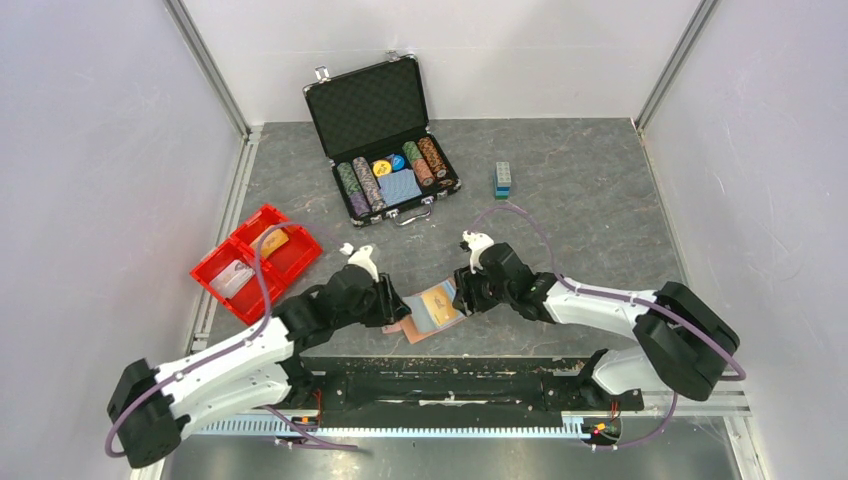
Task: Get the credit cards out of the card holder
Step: Remove the credit card from the card holder.
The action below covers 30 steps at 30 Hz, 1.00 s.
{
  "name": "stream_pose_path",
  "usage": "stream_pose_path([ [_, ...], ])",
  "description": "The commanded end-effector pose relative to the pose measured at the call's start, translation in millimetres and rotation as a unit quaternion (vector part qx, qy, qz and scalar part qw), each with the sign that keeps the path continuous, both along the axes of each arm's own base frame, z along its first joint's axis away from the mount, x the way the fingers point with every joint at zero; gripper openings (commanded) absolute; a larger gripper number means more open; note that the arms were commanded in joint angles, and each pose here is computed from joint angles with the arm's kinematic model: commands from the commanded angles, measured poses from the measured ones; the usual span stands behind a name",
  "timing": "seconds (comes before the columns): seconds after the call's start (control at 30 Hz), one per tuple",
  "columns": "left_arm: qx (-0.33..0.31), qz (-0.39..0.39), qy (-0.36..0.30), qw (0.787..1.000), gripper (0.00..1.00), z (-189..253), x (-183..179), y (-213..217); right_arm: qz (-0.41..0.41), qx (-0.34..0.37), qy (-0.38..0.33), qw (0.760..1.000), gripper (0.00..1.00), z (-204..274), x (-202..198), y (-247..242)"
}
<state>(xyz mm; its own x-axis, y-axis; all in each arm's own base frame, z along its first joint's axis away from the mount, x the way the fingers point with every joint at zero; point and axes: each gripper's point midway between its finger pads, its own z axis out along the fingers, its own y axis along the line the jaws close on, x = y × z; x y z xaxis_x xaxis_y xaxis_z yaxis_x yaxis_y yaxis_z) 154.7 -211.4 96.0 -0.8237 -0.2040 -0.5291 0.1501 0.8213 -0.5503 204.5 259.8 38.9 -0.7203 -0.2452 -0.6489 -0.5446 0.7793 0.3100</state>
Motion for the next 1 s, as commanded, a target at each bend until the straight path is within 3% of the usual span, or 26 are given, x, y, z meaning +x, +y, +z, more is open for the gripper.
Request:
stream_pose_path([
  [0.0,-0.072,-0.07,0.011,0.995,0.44,16,-1,-48,0.016,0.045,-0.02,0.999,0.54,19,14,26],
  [0.17,-0.083,-0.086,0.008,0.993,0.43,16,5,-63,0.015,0.056,0.008,0.998,0.49,7,7,30],
  [0.4,-0.051,-0.043,0.014,0.998,0.42,-8,15,-52,-0.038,0.063,0.055,0.996,0.27,-14,-15,9],
  [0.53,-0.034,-0.021,0.018,0.999,0.4,-15,16,-42,-0.056,0.084,0.068,0.993,0.23,-18,-32,2],
  [0.73,-0.06,-0.039,0.009,0.997,0.4,-12,15,-52,-0.051,0.117,0.061,0.99,0.23,4,-39,9],
  [0.87,-0.105,-0.042,0.02,0.993,0.4,-18,13,-64,-0.072,0.087,0.024,0.993,0.38,22,-20,4],
  [0.97,-0.114,-0.039,0.021,0.993,0.4,-23,14,-67,-0.064,0.086,0.012,0.994,0.4,32,-14,9],
])
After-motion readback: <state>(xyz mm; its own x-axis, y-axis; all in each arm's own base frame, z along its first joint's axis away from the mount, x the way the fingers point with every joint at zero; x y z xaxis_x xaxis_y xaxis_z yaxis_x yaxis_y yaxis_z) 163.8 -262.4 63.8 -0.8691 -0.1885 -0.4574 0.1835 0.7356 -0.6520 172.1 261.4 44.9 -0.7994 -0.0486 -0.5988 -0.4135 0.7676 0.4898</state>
